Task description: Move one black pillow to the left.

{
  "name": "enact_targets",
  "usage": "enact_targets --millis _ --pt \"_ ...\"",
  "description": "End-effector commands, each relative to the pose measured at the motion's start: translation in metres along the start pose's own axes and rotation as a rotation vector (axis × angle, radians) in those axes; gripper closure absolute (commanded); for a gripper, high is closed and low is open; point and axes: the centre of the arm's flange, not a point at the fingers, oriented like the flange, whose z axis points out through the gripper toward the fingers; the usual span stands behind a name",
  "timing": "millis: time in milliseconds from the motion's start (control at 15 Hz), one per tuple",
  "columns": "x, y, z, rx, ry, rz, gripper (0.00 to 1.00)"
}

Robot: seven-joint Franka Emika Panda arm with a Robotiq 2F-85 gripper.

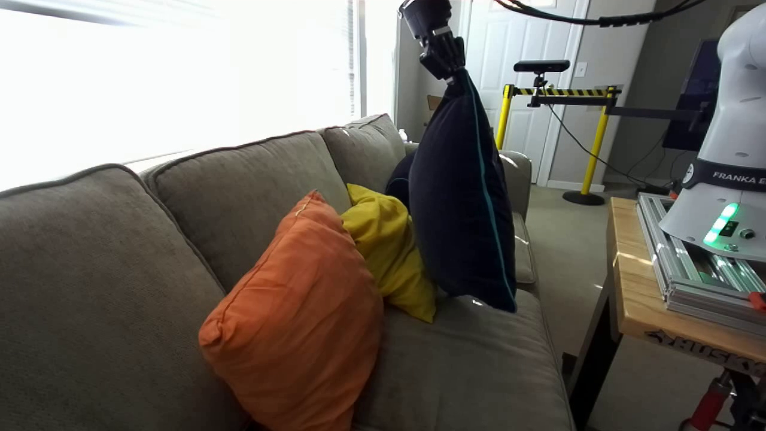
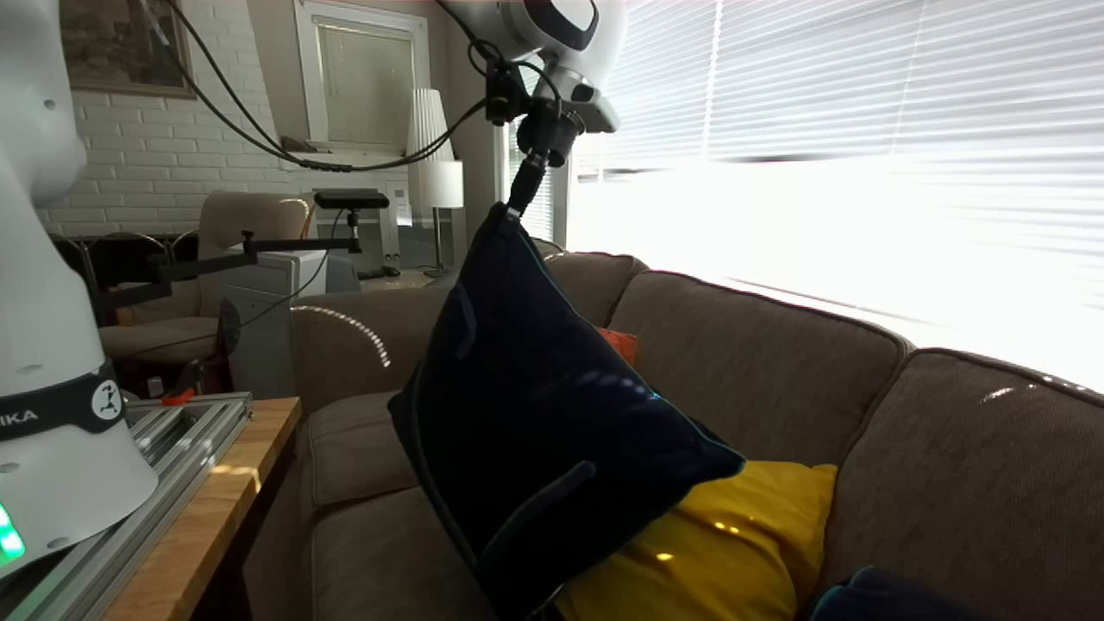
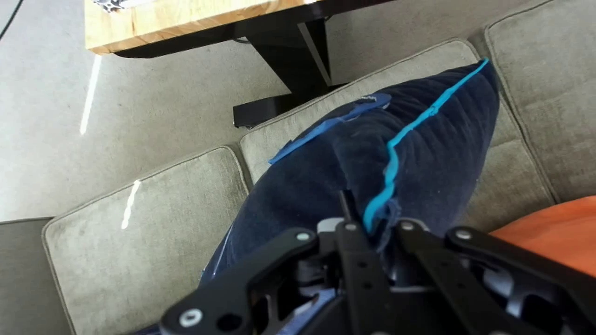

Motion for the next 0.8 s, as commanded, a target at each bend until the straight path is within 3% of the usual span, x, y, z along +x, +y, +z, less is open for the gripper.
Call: enact_targets --millis 0,733 --pt "-0.031 -0.014 -0.017 0.016 -0.002 -0.075 0.98" --pt "-0.066 -0.084 -0.008 -0.025 0.093 -0.203 0.98"
